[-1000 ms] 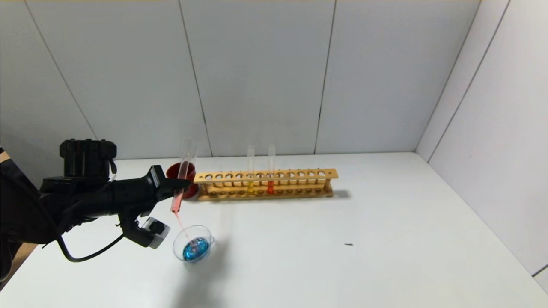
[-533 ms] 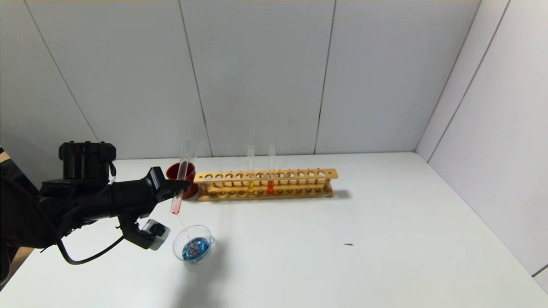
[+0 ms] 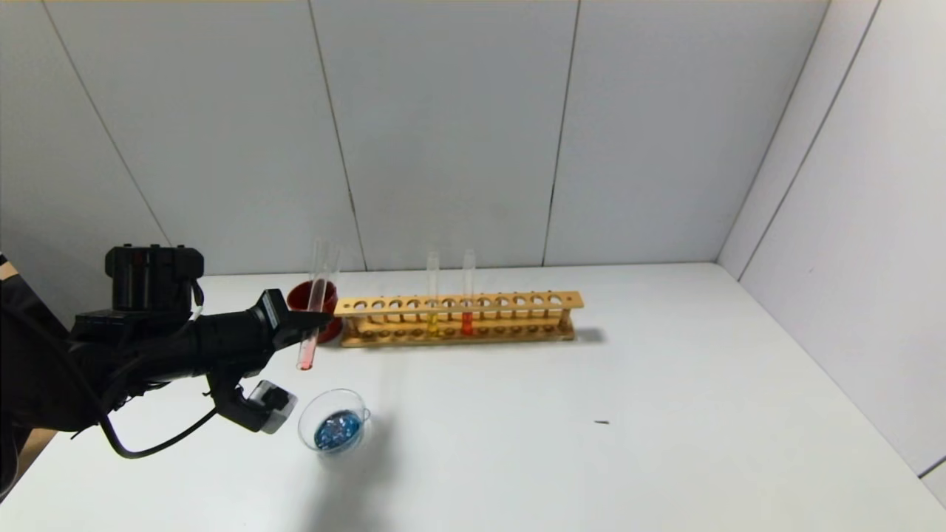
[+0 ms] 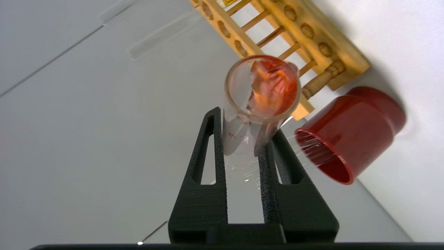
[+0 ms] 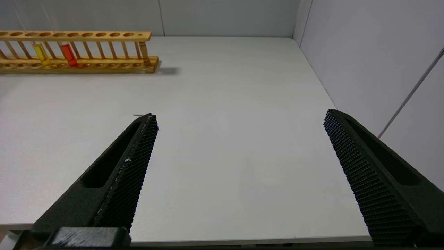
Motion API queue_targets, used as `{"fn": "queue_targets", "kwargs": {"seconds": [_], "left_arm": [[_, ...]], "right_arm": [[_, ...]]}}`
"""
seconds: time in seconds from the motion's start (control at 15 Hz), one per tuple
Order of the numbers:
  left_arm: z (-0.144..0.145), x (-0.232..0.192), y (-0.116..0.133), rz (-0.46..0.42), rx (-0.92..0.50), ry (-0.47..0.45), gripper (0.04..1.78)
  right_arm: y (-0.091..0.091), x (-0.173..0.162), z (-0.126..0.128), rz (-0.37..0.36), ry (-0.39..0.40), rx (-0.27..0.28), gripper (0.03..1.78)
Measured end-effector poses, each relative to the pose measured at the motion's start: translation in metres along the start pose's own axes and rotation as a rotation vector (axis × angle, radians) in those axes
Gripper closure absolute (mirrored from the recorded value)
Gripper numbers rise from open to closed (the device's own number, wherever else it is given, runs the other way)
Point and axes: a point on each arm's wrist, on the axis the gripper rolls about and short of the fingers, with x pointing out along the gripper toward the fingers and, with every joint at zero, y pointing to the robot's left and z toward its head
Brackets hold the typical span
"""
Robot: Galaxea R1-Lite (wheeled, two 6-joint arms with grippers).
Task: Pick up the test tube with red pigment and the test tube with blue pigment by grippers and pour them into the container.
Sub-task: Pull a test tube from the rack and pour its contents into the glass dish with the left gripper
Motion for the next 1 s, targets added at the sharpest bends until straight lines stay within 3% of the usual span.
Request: {"fn": "queue_targets", "kwargs": {"seconds": [1.0], "left_arm": [[0.004, -0.012, 0.008, 0.023, 0.103, 0.048, 1.51]], "right_arm": [[0.000, 0.000, 0.000, 0.000, 0.000, 0.000, 0.06]]}}
